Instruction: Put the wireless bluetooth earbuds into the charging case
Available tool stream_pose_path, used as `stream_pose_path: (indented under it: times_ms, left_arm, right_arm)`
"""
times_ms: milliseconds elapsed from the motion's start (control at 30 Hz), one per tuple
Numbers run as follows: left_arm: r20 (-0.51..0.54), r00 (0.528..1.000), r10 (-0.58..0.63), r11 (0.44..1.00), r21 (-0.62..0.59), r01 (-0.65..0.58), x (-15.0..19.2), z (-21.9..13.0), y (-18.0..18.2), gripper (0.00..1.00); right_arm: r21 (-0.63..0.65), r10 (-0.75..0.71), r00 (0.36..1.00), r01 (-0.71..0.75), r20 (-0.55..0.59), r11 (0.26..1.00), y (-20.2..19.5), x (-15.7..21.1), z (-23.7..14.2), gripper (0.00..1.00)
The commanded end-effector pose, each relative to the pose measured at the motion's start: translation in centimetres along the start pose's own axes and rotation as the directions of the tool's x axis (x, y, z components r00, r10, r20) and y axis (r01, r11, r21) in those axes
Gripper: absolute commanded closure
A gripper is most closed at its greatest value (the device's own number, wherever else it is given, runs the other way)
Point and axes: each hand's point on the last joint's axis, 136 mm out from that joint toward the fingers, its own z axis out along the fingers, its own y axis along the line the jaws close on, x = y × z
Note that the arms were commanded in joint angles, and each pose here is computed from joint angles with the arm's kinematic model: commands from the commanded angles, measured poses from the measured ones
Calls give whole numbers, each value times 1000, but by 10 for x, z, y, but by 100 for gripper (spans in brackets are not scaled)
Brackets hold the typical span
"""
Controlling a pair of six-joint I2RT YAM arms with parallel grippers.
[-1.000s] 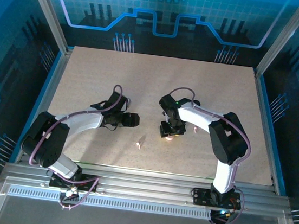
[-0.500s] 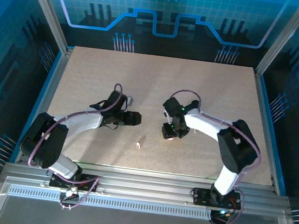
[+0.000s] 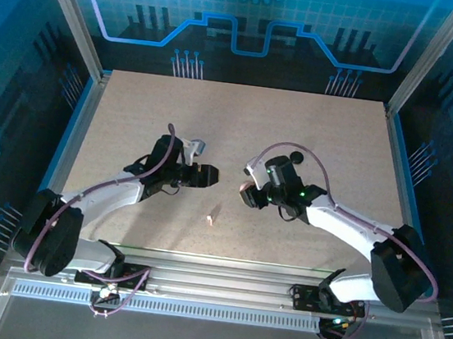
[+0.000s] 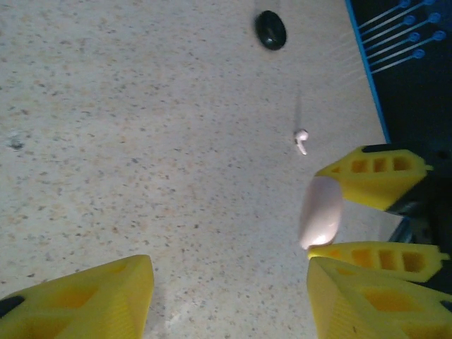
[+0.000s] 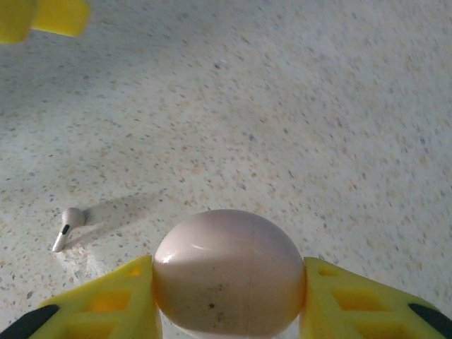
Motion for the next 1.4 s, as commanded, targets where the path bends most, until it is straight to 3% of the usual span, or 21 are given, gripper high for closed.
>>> stream_pose_path:
  times_ms: [0,233,533,700,967,1367]
  left_arm:
    - [27,999,37,995,96,-40,-3,-13,-22,42]
    - [48,994,99,984,142,-105,-5,-27,-45,45]
    - [-30,988,154,979,140,-149,9,-24,-59,48]
    - [-46,985,167,976,151,-158,15,-21,-62,51]
    - [-63,976,210,961,197,-194,24,-17,-75,49]
    - [-48,973,224,952,225,-208,24,-15,-82,66]
  right_arm:
    - [-34,-157,972,165,175,986,17,-31,-8,63]
    - [-26,-259,937,272,237,962,30,-42,-14,63]
    - [56,-428,868,429,252,902,56,-61,-25,64]
    - [63,-447,853,448,269,892,61,-66,-30,64]
    - [66,-468,834,470,291,880,69,-72,-38,64]
    - [63,-480,804,491,352,869,82,-85,-48,63]
